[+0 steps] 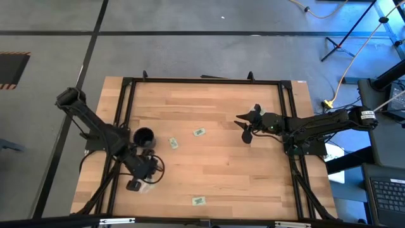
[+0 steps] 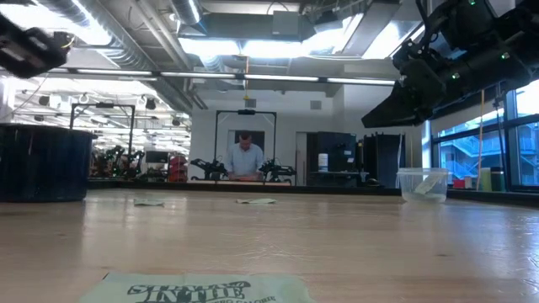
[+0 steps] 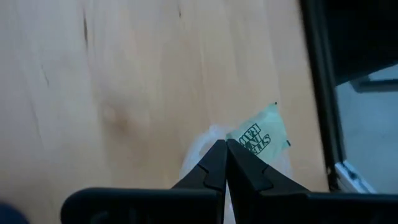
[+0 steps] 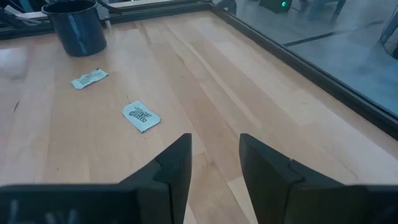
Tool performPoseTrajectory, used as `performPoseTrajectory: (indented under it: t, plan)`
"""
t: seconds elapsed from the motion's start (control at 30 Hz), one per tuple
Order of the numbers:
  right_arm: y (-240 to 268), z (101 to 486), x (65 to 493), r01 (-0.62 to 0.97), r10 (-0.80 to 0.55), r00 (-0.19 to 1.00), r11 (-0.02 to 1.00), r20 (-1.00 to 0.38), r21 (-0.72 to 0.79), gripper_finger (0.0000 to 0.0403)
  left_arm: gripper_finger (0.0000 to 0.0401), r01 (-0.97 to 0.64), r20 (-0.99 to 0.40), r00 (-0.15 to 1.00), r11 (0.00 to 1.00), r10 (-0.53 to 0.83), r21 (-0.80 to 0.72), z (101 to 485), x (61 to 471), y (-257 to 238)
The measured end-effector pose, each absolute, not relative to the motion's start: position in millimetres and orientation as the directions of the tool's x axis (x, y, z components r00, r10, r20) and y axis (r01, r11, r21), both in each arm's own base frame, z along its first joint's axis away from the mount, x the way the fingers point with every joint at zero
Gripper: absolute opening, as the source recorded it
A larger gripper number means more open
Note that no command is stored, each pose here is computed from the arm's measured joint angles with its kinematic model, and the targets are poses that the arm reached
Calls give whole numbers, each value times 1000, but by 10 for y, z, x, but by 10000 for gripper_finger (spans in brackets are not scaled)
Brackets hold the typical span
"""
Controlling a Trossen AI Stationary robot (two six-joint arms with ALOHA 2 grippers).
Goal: Pick and place items into bin
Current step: Put the light green stevia packet into the bottom transparent bin
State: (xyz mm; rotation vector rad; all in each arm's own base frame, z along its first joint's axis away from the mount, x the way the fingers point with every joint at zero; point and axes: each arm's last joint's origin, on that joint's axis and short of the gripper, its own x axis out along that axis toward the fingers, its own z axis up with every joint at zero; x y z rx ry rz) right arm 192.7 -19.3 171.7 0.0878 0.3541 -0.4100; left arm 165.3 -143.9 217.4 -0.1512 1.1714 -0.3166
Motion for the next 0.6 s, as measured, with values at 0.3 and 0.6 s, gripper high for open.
performPoseTrajectory:
  t: [0.3,0.6]
  plan:
    - [-193,1719,1928,405,-375,858,914,-352,15,138,3,64,-947,219,972,-236,-227,1972,1596,-1521]
    - [-193,1719,1928,406,-375,858,914,-352,15,138,3,-15,-961,188,978,-203,-210,1871,1631,-1553]
